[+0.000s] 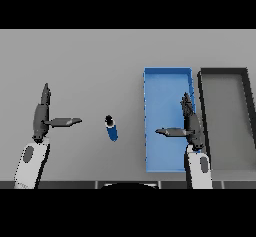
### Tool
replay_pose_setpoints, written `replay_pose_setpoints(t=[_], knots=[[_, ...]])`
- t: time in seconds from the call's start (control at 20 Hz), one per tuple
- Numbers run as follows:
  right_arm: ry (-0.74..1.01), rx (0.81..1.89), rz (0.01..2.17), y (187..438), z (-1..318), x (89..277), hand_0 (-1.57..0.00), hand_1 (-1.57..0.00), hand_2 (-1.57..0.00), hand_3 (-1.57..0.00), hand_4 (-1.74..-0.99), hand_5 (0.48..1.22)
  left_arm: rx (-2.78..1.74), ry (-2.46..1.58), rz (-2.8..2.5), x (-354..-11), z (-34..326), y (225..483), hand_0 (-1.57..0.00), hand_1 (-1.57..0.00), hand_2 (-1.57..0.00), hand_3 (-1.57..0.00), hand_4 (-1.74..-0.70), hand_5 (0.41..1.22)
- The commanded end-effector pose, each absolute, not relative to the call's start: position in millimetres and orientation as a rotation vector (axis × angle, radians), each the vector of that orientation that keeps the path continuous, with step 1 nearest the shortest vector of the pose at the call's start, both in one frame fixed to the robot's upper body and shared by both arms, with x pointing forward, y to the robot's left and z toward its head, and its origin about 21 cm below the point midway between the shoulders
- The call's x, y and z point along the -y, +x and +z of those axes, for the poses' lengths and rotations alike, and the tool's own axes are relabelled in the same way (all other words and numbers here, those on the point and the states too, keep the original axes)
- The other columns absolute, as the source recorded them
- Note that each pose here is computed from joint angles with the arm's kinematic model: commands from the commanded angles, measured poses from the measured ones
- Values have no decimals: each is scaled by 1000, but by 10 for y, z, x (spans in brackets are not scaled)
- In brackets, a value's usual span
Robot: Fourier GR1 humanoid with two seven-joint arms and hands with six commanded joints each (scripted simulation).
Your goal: Pick up the blue pipe and place it into the blue bin.
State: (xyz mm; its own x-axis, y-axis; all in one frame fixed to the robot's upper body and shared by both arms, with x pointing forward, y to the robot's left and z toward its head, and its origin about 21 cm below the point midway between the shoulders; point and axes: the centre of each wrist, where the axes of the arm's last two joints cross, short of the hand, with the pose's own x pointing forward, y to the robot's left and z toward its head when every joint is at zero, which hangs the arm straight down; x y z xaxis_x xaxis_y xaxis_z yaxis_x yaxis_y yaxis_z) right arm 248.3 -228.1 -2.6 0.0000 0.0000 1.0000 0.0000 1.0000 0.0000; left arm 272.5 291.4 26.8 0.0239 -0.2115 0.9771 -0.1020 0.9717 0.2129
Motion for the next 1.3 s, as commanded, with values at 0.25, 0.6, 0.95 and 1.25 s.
replay_pose_setpoints(t=[0.25, 0.6, 0.95, 1.25], knots=[[5, 1573, 2, 2488, -28, 2254, 1, 1, 1, 1, -1205, 629, 1566, 243, -87, -2903, 279, 2746, 1, 1, 1, 1, -966, 593], [-164, 1688, 326, 2236, 95, 2434, 1, 1, 1, 1, -1206, 625, 1568, 138, -449, -3325, 221, 2584, 1, 1, 1, 1, -960, 594], [-171, 1681, 348, 2239, 128, 2478, 1, 1, 1, 1, -1176, 615, 1514, -69, -661, -3218, 310, 2396, 1, 1, 1, 1, -1048, 535], [-163, 1675, 337, 2246, 152, 2427, 1, 1, 1, 1, -1189, 619, 1411, -204, -794, -2686, 173, 2254, 1, 1, 1, 1, -1137, 464]])
